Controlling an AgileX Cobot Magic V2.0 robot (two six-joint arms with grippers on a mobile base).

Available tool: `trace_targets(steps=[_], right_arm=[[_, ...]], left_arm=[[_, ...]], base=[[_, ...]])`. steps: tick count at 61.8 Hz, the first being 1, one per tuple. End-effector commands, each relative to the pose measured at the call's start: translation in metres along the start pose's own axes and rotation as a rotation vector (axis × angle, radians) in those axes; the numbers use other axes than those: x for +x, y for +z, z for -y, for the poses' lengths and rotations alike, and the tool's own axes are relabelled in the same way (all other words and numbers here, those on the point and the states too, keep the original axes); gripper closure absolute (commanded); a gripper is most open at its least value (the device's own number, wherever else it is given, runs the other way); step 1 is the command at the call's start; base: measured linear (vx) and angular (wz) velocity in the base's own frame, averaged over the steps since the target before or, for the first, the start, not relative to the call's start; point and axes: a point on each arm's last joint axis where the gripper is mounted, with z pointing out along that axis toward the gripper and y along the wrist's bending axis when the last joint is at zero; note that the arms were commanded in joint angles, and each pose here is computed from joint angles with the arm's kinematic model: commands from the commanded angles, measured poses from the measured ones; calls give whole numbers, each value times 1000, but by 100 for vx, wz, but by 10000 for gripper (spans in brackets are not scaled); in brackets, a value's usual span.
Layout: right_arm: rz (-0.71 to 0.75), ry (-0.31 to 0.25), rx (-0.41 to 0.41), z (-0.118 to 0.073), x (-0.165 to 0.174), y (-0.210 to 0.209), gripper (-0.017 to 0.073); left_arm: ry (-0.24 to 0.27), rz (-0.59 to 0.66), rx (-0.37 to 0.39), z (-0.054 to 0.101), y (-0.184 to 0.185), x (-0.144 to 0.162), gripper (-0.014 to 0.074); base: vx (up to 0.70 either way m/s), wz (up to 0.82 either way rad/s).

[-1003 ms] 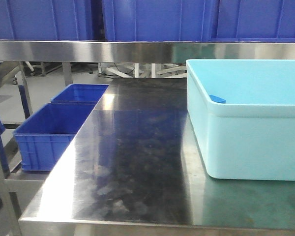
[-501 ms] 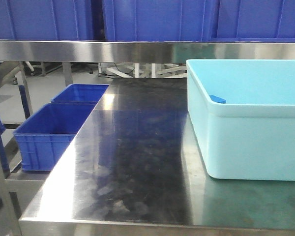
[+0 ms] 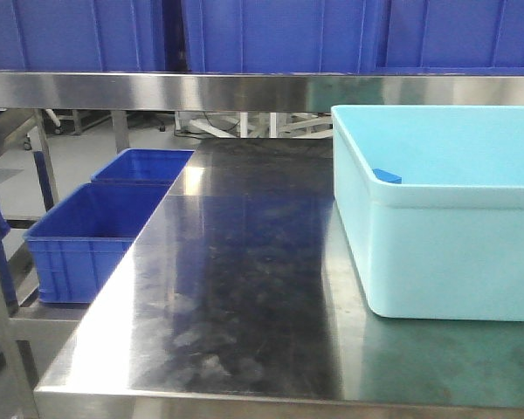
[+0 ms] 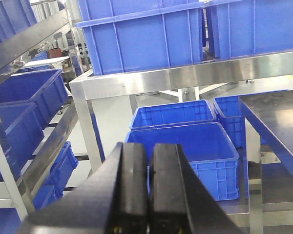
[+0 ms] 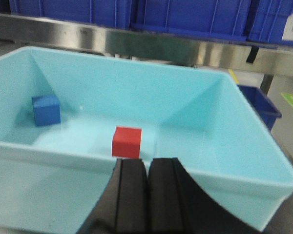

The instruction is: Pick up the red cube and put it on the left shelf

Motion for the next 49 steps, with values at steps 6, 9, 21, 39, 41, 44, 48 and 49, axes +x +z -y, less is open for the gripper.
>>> trace_targets(steps=[6,9,21,39,41,44,48,49], right_arm=[[224,-7,-2,0,-35,-3,506],[212,-7,-3,1,-40,-1,506],[182,-4,-6,3,-76,14,506],[106,37,-11,6,-134,57,506],[85,37,-10,7,-140,64,506],[63,37,-9,7,-145,72,506],[50,37,-10,8,-155,85,506],[48,37,-11,8,-156,87,506]], left_arm=[[-5,64,-4,0,1,-1,488],[-5,64,-4,0,1,-1,488],[-5,64,-4,0,1,-1,488],[-5,64,-4,0,1,-1,488],[-5,64,-4,0,1,-1,488],[-5,64,-4,0,1,-1,488],[-5,64,-4,0,1,-1,488],[-5,64,-4,0,1,-1,488]], base=[[0,0],[5,30],[0,0],[0,0],[0,0],[0,0],[0,0],[0,0]])
